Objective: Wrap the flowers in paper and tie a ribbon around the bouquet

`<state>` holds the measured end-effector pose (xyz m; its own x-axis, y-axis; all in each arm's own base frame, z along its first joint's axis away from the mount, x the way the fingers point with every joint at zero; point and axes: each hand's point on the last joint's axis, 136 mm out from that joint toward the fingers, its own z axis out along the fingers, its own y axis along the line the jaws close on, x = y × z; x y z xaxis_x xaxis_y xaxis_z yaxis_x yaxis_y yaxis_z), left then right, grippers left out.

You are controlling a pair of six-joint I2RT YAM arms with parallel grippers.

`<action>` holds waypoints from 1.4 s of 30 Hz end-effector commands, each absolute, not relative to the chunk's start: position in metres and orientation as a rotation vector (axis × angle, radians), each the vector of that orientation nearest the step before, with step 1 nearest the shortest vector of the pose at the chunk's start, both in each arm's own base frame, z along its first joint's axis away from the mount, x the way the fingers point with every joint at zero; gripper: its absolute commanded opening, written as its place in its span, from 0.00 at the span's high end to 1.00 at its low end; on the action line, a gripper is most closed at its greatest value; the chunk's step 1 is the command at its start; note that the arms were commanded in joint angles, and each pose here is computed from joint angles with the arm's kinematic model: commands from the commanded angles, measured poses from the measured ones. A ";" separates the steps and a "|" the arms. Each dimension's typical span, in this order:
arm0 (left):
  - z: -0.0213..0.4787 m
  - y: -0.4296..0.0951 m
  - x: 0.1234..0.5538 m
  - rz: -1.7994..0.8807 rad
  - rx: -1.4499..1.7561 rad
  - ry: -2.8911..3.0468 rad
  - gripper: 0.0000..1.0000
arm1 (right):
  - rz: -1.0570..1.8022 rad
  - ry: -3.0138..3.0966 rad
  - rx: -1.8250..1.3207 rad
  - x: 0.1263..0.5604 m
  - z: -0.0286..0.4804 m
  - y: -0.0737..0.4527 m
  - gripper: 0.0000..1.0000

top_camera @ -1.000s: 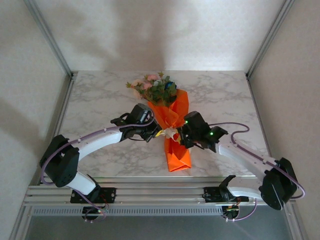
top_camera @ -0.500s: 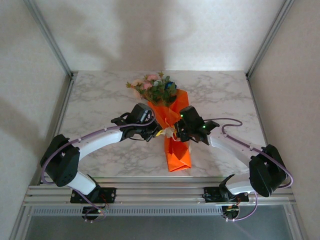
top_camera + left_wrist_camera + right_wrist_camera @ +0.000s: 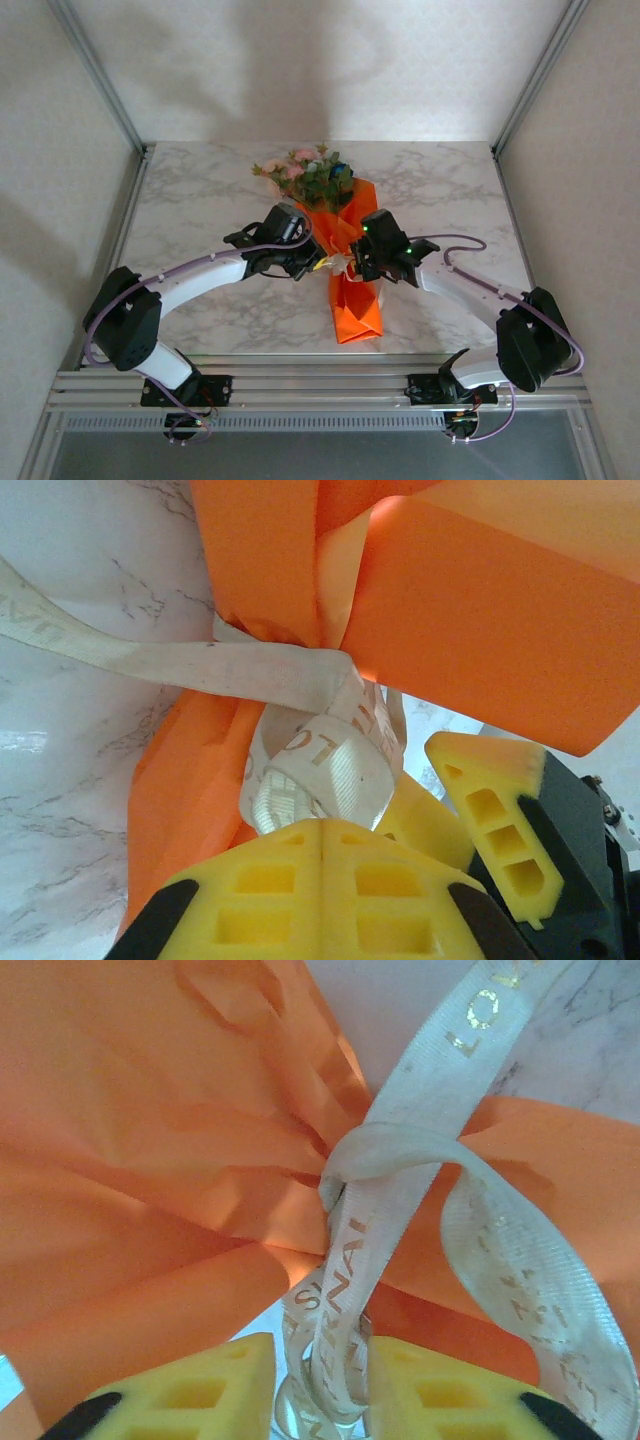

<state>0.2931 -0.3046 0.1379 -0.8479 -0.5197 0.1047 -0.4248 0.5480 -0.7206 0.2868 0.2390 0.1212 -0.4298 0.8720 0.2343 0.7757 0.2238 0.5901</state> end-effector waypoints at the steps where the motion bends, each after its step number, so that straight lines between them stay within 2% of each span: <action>1: 0.142 -0.308 0.296 -1.191 -0.786 2.666 1.00 | 0.977 2.328 1.599 0.292 0.120 0.240 0.66; 5: 0.142 -0.309 0.297 -1.193 -0.784 2.666 1.00 | 0.992 2.318 1.595 0.297 0.121 0.242 0.68; 7: 0.143 -0.309 0.297 -1.195 -0.781 2.664 1.00 | 0.984 2.320 1.599 0.299 0.118 0.243 0.73; 11: 0.142 -0.308 0.298 -1.190 -0.780 2.669 1.00 | 0.970 2.308 1.610 0.300 0.115 0.241 0.99; 12: 0.142 -0.308 0.298 -1.186 -0.781 2.669 1.00 | 0.970 2.302 1.611 0.301 0.117 0.240 1.00; 21: 0.144 -0.286 0.312 -1.075 -0.797 2.649 1.00 | 0.935 2.211 1.608 0.304 0.139 0.210 1.00; 34: 0.157 -0.250 0.348 -1.065 -0.849 2.562 1.00 | 0.984 2.059 1.590 0.339 0.149 0.165 1.00; 42: 0.145 -0.239 0.341 -1.016 -0.867 2.591 1.00 | 0.986 2.002 1.617 0.346 0.146 0.144 1.00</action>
<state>0.3462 -0.2480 0.1518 -0.7977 -0.6029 0.0154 -0.4348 0.5572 -0.7075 0.3458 0.1494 0.1430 -0.2591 0.9545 0.1476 0.7062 0.0830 0.7032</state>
